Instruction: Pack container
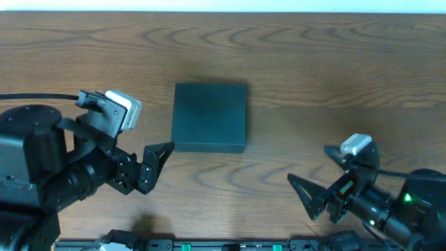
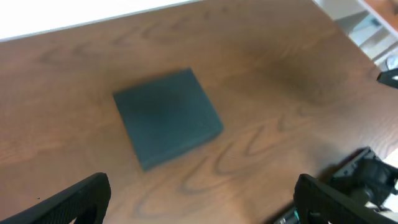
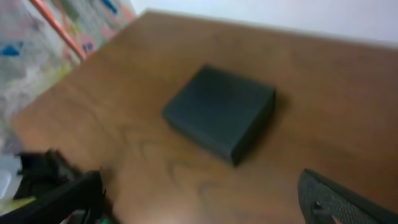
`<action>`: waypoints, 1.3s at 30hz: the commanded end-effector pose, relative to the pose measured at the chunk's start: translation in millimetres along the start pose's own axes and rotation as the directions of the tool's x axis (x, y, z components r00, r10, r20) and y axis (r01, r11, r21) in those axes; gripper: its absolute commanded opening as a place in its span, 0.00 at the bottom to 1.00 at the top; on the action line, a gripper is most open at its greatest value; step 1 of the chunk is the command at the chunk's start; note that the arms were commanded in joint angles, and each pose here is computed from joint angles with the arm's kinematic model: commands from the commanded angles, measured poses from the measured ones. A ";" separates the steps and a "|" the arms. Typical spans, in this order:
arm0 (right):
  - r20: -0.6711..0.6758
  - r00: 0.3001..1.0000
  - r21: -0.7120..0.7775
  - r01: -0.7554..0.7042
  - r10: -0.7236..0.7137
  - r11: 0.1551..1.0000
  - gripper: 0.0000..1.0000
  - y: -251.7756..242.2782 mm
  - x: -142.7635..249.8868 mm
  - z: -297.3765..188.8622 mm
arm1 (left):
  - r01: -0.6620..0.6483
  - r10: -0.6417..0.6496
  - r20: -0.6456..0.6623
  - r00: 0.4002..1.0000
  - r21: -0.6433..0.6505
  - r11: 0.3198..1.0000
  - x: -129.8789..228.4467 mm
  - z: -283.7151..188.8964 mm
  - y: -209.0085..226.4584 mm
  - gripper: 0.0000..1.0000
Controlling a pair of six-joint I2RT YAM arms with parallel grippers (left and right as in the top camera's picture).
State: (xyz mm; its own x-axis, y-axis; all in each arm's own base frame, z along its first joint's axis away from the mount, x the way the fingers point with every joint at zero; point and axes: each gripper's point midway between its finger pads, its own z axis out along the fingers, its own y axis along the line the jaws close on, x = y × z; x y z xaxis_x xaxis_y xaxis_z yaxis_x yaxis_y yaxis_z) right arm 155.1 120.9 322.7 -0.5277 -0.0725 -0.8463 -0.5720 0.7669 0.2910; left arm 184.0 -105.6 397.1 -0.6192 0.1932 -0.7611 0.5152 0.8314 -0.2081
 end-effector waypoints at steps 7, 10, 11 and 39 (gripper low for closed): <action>-0.149 0.985 0.001 -0.092 0.091 0.996 0.99 3.6 38.5 -5.3 | 0.016 -0.016 -0.019 1.000 0.011 1.000 3.9 1.1 -1.9 0.95; -0.165 0.981 0.004 -0.100 0.099 0.995 0.99 3.7 42.5 -6.0 | 0.016 -0.016 -0.019 1.000 0.011 1.000 3.9 1.1 -1.9 0.96; -0.165 0.981 0.003 -0.100 0.100 0.995 0.99 3.7 42.4 -5.9 | 0.017 -0.016 -0.019 1.000 0.011 1.000 4.0 1.0 -2.0 0.95; -0.165 0.981 0.003 -0.100 0.099 0.995 0.99 3.7 42.4 -6.0 | 0.383 -0.192 0.355 0.915 -0.614 0.690 162.2 28.8 147.0 0.95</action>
State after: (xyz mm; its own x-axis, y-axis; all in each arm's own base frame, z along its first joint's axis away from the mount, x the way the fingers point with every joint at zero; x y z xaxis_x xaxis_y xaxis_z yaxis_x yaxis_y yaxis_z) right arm 129.2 115.3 288.0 -0.6809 -0.1012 -0.7253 -0.5068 0.7801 0.3669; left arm 179.5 18.9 249.0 -0.4792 -0.0750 -0.8745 -0.1348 0.9908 -0.0112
